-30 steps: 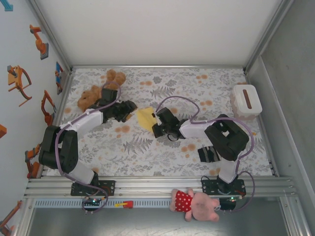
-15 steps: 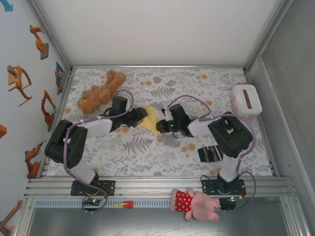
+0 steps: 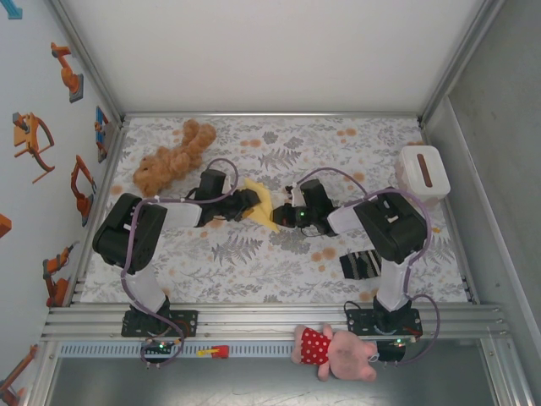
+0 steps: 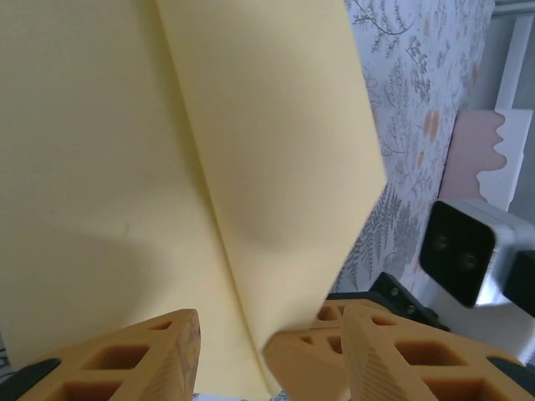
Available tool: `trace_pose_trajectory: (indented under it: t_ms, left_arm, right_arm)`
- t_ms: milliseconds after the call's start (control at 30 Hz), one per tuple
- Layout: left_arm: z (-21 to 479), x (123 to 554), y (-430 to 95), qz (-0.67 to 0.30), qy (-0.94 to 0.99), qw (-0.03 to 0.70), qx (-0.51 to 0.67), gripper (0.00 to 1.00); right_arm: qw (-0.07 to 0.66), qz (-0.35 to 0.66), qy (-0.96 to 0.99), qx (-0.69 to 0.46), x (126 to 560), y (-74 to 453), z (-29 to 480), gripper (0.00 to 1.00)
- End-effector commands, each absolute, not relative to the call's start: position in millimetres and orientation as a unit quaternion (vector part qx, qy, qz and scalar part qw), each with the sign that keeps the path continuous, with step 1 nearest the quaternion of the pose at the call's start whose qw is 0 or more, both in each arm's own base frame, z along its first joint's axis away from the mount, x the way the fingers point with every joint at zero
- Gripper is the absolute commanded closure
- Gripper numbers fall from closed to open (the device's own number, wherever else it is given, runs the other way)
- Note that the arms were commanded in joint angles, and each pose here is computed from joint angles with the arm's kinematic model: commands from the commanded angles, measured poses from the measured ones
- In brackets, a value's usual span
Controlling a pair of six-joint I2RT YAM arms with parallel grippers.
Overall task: Fold a paper plane with a square sheet of paper (pick it up from the middle)
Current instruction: Fourth fold the wing at the center of the table.
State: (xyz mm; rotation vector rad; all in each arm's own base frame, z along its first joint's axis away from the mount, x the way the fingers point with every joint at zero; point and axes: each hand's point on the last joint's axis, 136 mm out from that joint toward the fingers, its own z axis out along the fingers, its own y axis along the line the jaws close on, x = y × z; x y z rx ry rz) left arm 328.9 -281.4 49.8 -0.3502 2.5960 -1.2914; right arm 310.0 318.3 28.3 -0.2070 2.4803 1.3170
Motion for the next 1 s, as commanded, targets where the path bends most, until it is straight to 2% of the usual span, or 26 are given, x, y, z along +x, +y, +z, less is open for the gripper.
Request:
trace_pose_trajectory:
  t_ms: [0, 700, 967]
  left_arm:
    - [55.7, 331.4, -289.6, -0.445, 0.883, 0.111, -0.096, 0.52]
    - [38.6, 333.5, -287.6, -0.399, 0.907, 0.092, -0.099, 0.52]
    - [11.9, 327.2, -268.7, -0.313, 0.939, 0.055, -0.131, 0.52]
  right_arm:
    - [0.149, 0.486, 0.858, -0.075, 305.2, 324.1, 31.6, 1.00]
    - [0.117, 0.482, 0.865, -0.069, 302.0, 326.5, 18.2, 1.00]
    - [0.112, 0.480, 0.868, -0.065, 302.5, 325.2, 15.8, 1.00]
